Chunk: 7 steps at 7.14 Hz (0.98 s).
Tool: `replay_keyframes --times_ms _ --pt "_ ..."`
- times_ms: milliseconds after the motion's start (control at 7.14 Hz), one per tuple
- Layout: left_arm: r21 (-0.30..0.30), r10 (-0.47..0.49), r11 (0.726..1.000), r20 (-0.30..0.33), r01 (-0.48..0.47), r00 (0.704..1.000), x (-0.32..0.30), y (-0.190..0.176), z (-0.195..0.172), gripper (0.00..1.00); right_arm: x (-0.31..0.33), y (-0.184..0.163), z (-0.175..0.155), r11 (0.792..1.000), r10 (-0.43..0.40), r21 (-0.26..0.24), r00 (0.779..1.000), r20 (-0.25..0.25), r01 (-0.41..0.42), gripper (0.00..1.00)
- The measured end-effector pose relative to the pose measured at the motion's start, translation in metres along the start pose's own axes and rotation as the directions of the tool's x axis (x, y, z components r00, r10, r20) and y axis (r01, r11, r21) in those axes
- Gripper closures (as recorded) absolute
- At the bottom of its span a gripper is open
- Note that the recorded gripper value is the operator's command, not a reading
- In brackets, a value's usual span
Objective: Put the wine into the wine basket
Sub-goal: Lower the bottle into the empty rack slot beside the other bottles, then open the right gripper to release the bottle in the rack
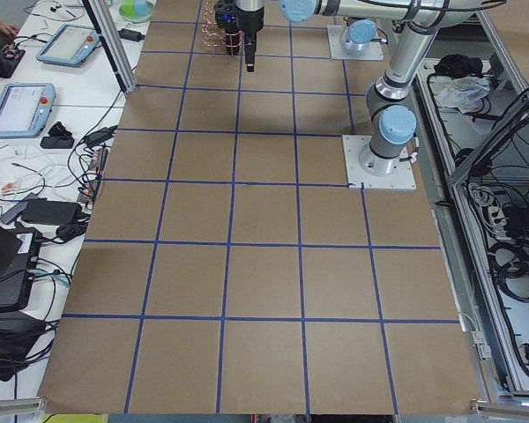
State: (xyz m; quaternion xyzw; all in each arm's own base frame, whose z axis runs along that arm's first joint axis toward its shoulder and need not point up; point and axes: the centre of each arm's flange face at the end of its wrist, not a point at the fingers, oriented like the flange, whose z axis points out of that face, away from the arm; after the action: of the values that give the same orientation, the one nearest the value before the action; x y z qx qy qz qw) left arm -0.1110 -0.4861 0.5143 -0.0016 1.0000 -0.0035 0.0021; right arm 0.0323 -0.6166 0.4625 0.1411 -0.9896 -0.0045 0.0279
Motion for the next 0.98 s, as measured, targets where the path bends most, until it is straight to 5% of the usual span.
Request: replay_keyframes --times_ms 420,701,981 --pt "0.001 0.006 1.0 -0.02 -0.006 1.0 0.006 0.0 0.001 0.0 0.001 -0.007 0.026 1.0 -0.025 0.011 1.0 -0.001 0.025 1.0" --pt "0.005 0.013 1.0 -0.027 -0.013 1.0 0.009 0.0 0.001 0.0 -0.002 -0.008 0.04 0.999 -0.037 0.028 0.999 0.015 0.036 0.01" --pt "0.008 0.026 1.0 -0.029 -0.026 0.999 0.011 -0.001 0.001 0.0 -0.003 -0.007 0.041 0.999 -0.036 0.034 0.999 0.018 0.035 0.0"
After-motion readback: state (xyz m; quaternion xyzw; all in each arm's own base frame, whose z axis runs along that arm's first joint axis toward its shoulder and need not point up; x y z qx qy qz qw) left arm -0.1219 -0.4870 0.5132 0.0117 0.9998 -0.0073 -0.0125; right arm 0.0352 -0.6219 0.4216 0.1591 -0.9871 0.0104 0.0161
